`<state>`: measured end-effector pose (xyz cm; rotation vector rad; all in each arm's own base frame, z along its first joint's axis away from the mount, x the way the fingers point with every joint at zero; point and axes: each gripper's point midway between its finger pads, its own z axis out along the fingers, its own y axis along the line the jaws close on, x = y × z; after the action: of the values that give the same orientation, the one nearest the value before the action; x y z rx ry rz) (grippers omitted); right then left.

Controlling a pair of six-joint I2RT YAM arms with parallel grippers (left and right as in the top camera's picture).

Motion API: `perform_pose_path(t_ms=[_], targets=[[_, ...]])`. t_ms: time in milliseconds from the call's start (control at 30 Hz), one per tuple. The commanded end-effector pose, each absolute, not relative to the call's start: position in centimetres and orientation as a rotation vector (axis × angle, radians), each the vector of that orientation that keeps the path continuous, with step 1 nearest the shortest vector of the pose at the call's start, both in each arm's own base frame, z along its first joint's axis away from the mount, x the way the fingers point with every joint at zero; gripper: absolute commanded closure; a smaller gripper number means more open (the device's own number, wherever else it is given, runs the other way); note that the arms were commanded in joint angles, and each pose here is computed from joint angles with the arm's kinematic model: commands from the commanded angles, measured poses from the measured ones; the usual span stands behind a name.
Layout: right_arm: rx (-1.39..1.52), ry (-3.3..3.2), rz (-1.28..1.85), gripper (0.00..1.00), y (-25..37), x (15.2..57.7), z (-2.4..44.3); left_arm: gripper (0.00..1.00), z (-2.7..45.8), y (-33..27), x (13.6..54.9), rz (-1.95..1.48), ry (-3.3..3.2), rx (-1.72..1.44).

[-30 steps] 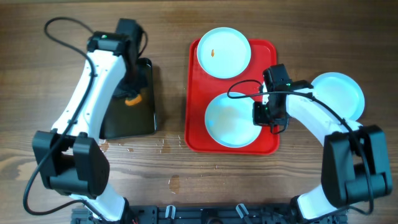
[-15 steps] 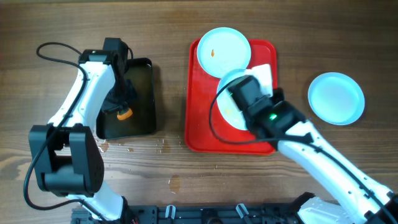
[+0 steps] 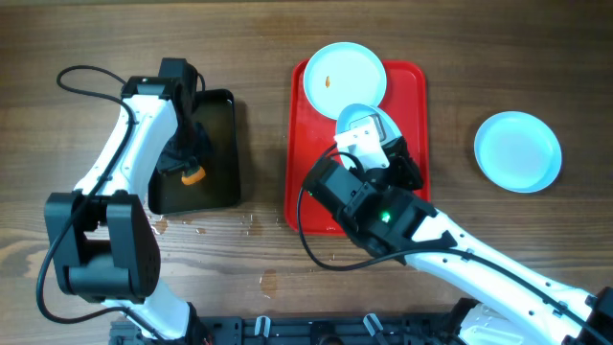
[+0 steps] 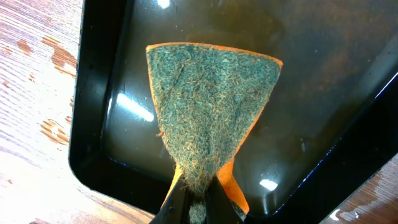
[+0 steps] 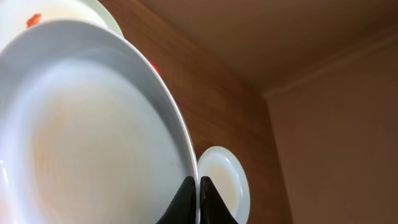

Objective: Clean dirty plates on tray and stack at the side

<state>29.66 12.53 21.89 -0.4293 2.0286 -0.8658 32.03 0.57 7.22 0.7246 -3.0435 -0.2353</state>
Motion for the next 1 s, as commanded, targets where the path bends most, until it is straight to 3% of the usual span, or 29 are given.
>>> perform_pose_path(t_ms=[0,967], targets=[[-0.448,1.962,-0.919,0.96,12.61,29.45,23.62,0.96,7.16,0.47,31.98,-0.212,-3.043,0.719],[-0.444,1.95,-0.919,0.96,12.78,29.35,23.8,0.96,7.14,0.38,32.01,-0.205,-3.045,0.713]])
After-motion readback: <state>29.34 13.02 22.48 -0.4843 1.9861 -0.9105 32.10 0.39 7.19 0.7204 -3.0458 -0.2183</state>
